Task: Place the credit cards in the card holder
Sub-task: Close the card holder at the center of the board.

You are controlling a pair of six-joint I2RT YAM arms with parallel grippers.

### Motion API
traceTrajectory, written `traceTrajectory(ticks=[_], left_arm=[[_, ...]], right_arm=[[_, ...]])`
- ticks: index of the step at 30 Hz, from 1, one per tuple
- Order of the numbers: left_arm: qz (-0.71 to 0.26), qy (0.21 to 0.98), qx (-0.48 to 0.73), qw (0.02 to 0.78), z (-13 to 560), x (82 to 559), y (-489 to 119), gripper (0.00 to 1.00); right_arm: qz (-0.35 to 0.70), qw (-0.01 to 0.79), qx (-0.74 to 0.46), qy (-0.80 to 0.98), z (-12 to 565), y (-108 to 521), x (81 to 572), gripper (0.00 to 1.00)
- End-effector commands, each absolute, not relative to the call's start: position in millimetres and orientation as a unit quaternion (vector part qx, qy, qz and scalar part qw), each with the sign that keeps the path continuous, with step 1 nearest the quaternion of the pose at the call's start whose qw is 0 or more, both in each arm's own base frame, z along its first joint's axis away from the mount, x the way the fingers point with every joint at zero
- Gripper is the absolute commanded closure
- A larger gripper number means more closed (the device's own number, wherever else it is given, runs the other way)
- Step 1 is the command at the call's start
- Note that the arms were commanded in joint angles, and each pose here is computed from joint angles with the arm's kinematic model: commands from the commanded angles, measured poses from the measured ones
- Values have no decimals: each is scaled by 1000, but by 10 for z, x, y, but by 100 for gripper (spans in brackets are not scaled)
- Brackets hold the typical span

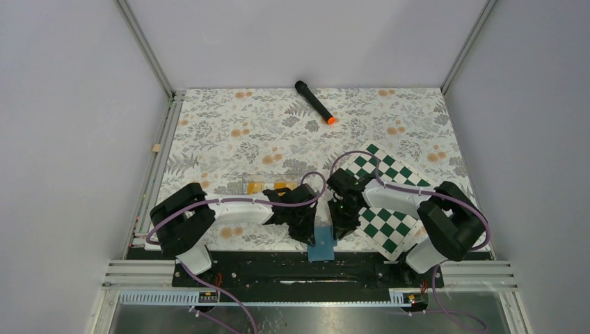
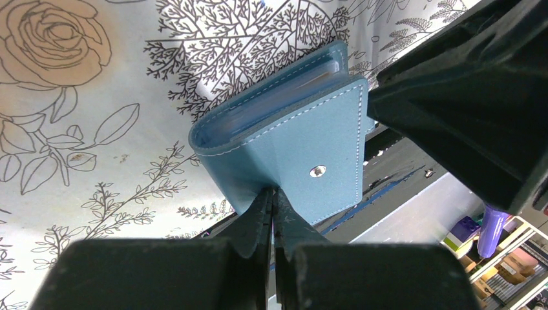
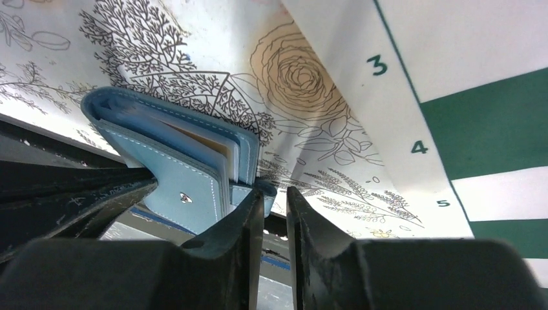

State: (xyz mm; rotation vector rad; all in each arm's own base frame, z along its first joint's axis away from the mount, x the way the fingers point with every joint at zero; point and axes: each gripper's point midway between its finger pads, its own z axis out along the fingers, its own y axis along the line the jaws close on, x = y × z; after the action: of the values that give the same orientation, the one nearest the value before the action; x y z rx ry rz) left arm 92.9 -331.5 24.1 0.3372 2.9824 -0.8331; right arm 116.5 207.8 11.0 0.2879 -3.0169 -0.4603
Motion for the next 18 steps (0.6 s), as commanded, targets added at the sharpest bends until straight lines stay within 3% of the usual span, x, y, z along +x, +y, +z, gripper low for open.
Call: traceTrajectory(ticks=[1,8,18], left_arm=[[-194,974,115,30,-87,967,-3063,100],[-192,974,115,28,-107,966,-3059,100],[-189,975,110,28,-122,968,-3058,100]], right_arm=[[-132,15,76,-988,127,2045,1344,75],[-135,34,80,-987,64,2095,1386,76],[-148,96,117,-977,-38,2074,1079,78]])
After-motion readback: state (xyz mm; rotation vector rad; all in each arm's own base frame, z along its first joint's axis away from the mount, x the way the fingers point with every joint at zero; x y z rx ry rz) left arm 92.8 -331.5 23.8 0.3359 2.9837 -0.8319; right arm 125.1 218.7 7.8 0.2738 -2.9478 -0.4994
